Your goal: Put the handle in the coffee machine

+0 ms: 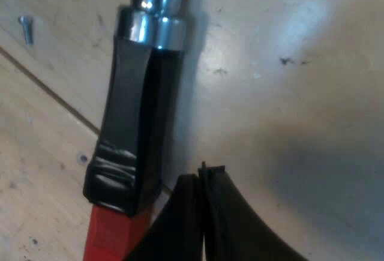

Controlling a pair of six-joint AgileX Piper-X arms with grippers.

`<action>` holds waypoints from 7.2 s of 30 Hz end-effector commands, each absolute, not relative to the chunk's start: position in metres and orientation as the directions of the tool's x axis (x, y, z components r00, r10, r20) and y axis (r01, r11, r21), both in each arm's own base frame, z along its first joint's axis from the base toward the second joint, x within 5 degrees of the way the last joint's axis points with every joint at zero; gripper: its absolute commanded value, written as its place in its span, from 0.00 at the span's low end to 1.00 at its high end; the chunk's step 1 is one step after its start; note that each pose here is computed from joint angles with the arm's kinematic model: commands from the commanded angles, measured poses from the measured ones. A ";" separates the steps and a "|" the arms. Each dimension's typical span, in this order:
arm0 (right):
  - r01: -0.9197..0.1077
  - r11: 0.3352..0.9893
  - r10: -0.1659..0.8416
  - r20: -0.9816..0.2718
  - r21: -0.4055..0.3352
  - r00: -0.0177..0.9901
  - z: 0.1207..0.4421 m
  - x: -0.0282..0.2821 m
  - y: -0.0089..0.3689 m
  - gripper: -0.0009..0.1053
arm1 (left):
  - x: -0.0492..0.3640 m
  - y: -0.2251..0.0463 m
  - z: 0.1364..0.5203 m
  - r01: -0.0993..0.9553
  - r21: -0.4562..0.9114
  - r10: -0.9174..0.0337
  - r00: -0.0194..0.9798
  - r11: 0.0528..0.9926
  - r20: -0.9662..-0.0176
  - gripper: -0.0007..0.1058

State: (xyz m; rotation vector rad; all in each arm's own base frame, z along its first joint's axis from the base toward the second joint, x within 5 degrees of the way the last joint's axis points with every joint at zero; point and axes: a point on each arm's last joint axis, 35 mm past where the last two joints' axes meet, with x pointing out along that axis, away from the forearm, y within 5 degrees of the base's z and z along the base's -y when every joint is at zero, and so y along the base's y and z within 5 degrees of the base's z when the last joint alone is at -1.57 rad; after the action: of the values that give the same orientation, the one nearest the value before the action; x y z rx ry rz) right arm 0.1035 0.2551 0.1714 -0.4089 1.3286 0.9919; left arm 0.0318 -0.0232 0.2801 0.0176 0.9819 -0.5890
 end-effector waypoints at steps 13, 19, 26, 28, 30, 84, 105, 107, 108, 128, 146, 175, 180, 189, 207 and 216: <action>-0.784 0.513 0.340 -0.921 0.350 -0.188 0.152 0.102 0.285 0.01 | 0.021 -0.019 0.298 0.430 -0.269 -0.453 0.416 0.862 -0.788 0.80; -0.783 0.492 0.378 -0.903 0.381 -0.202 0.150 0.107 0.302 0.01 | 0.016 -0.017 0.316 0.444 -0.264 -0.470 0.457 0.856 -0.755 0.80; -0.774 0.472 0.396 -0.886 0.422 -0.241 0.142 0.115 0.324 0.01 | 0.015 -0.016 0.315 0.441 -0.266 -0.466 0.448 0.858 -0.763 0.80; -0.775 0.469 0.401 -0.884 0.422 -0.239 0.142 0.117 0.329 0.01 | 0.015 -0.016 0.315 0.441 -0.266 -0.466 0.448 0.858 -0.763 0.80; -0.777 0.464 0.412 -0.881 0.424 -0.235 0.141 0.118 0.332 0.01 | 0.015 -0.016 0.315 0.441 -0.266 -0.466 0.448 0.858 -0.763 0.80; -0.839 0.532 0.461 -0.870 0.111 0.177 0.261 0.113 0.284 0.84 | 0.022 -0.025 0.327 0.649 -0.254 -0.630 0.447 0.717 -0.635 0.80; -0.797 0.595 0.329 -0.936 0.105 0.122 0.222 0.138 0.300 0.87 | 0.030 -0.028 0.298 0.617 -0.287 -0.605 0.396 0.732 -0.691 0.80; -0.791 0.600 0.338 -0.934 0.118 0.117 0.219 0.142 0.304 0.87 | 0.030 -0.028 0.298 0.628 -0.278 -0.606 0.394 0.726 -0.691 0.80; -0.790 0.599 0.352 -0.929 0.132 0.113 0.218 0.145 0.306 0.87 | 0.030 -0.028 0.298 0.632 -0.275 -0.606 0.395 0.725 -0.690 0.80; -0.712 0.679 0.306 -0.951 0.178 0.054 0.187 0.170 0.329 0.87 | 0.032 -0.029 0.299 0.653 -0.252 -0.610 0.405 0.714 -0.681 0.80; -0.709 0.678 0.293 -0.956 0.192 0.022 0.162 0.173 0.337 0.87 | 0.032 -0.029 0.299 0.653 -0.252 -0.610 0.405 0.714 -0.681 0.80; -0.683 0.703 0.258 -0.966 0.199 -0.017 0.152 0.171 0.336 0.87 | 0.031 -0.029 0.299 0.653 -0.258 -0.615 0.403 0.712 -0.678 0.80; -0.683 0.703 0.257 -0.966 0.198 -0.015 0.152 0.171 0.336 0.80 | 0.031 -0.029 0.299 0.653 -0.258 -0.615 0.403 0.712 -0.678 0.80; -0.697 0.689 0.273 -0.962 0.200 -0.006 0.152 0.172 0.338 0.74 | 0.031 -0.029 0.299 0.668 -0.259 -0.625 0.393 0.698 -0.674 0.80; -0.758 0.628 0.274 -0.962 0.177 0.003 0.152 0.173 0.338 0.74 | 0.031 -0.029 0.299 0.668 -0.259 -0.625 0.393 0.698 -0.674 0.80; -0.753 0.633 0.274 -0.962 0.178 0.003 0.152 0.173 0.338 0.41 | 0.031 -0.029 0.299 0.668 -0.259 -0.625 0.393 0.698 -0.674 0.80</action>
State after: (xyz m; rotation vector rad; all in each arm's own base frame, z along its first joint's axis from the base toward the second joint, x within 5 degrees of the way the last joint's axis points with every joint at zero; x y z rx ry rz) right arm 0.1731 0.3383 0.1524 -0.4382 1.3382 0.8487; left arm 0.0310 -0.0288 0.2985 0.0563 0.8410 -0.8117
